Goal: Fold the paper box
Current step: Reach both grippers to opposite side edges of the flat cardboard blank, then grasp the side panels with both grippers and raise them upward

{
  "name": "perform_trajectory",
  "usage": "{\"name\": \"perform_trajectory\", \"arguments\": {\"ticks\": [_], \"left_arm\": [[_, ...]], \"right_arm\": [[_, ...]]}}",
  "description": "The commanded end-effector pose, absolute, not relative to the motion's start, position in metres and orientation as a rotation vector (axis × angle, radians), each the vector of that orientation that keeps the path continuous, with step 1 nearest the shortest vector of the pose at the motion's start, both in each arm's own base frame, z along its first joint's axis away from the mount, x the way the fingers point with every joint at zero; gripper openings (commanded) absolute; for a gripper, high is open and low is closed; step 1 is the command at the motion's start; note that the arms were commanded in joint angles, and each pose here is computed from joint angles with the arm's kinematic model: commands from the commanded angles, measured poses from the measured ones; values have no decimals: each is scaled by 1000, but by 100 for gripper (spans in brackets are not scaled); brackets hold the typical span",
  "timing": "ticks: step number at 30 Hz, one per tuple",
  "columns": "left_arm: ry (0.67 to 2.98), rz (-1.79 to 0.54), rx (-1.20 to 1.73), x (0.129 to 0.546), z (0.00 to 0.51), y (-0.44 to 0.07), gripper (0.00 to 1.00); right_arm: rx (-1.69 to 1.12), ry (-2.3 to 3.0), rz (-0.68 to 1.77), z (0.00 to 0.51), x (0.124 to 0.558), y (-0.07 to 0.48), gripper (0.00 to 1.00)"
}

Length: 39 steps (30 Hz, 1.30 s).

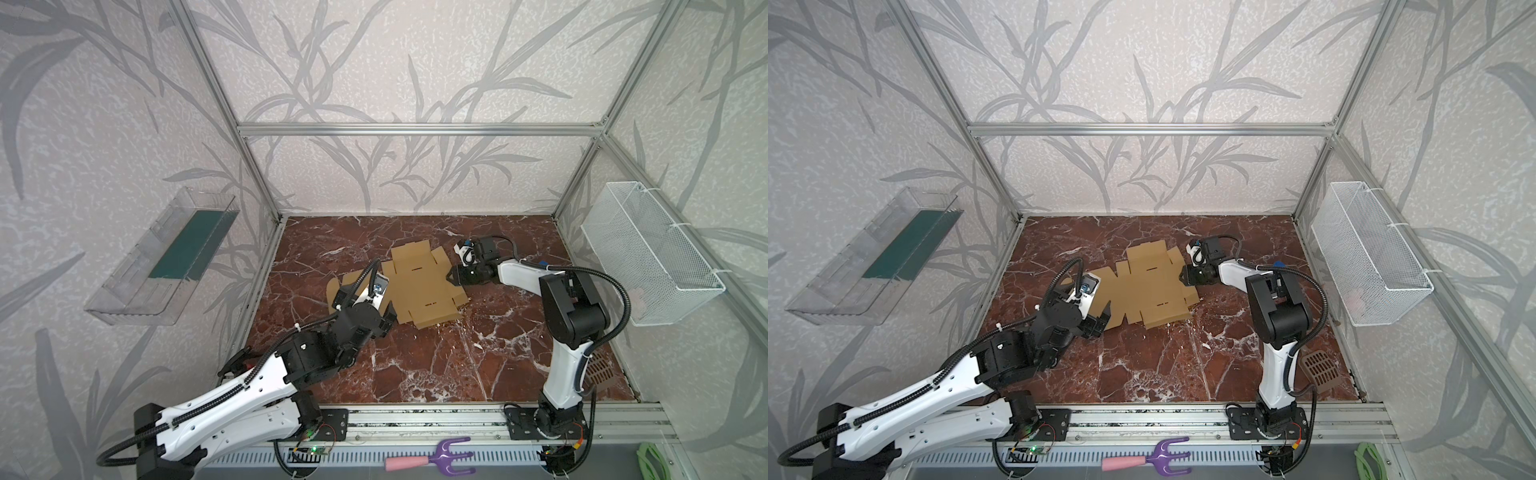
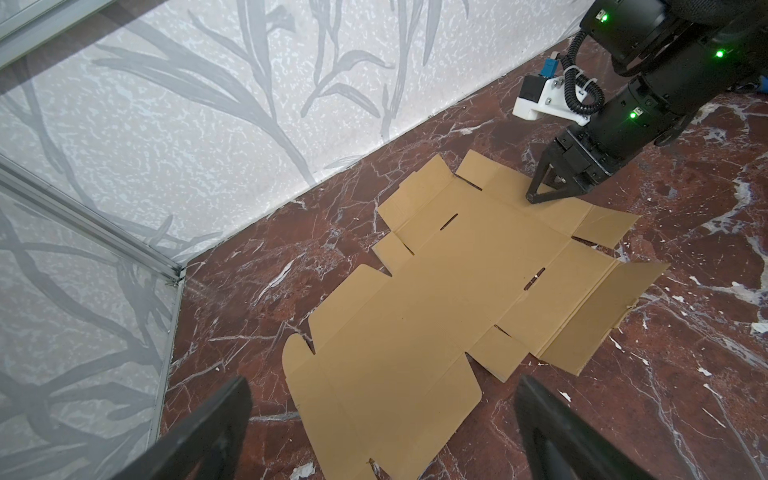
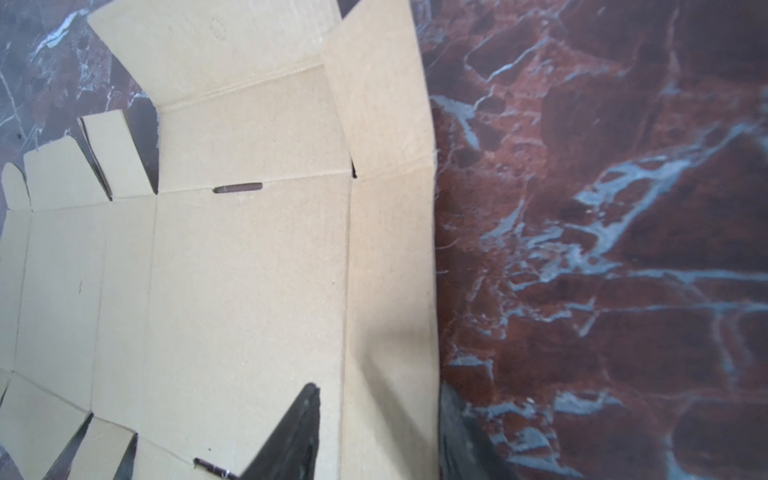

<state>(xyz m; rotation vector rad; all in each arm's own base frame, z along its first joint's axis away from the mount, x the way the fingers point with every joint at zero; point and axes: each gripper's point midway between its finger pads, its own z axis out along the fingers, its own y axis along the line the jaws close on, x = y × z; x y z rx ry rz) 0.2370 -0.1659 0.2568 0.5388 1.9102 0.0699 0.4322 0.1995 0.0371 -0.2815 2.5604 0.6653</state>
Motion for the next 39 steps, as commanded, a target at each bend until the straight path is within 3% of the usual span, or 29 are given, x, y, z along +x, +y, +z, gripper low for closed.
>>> {"name": "perform_trajectory", "arguments": {"ticks": [1, 20, 26, 29, 39], "left_arm": [[1899, 66, 532, 237, 259, -165, 99], [1906, 69, 544, 238, 255, -167, 99], [1903, 63, 552, 237, 255, -168, 99], [1898, 58, 550, 237, 255, -168, 99], [1797, 31, 524, 236, 268, -163, 99]], "right_arm": [[-271, 2552, 728, 37, 426, 203, 42], [-251, 2508, 862, 44, 408, 213, 11], [-253, 2463, 921, 64, 406, 219, 0], [-271, 2429, 920, 84, 403, 220, 0], [-584, 2369, 411, 147, 358, 226, 0]]}}
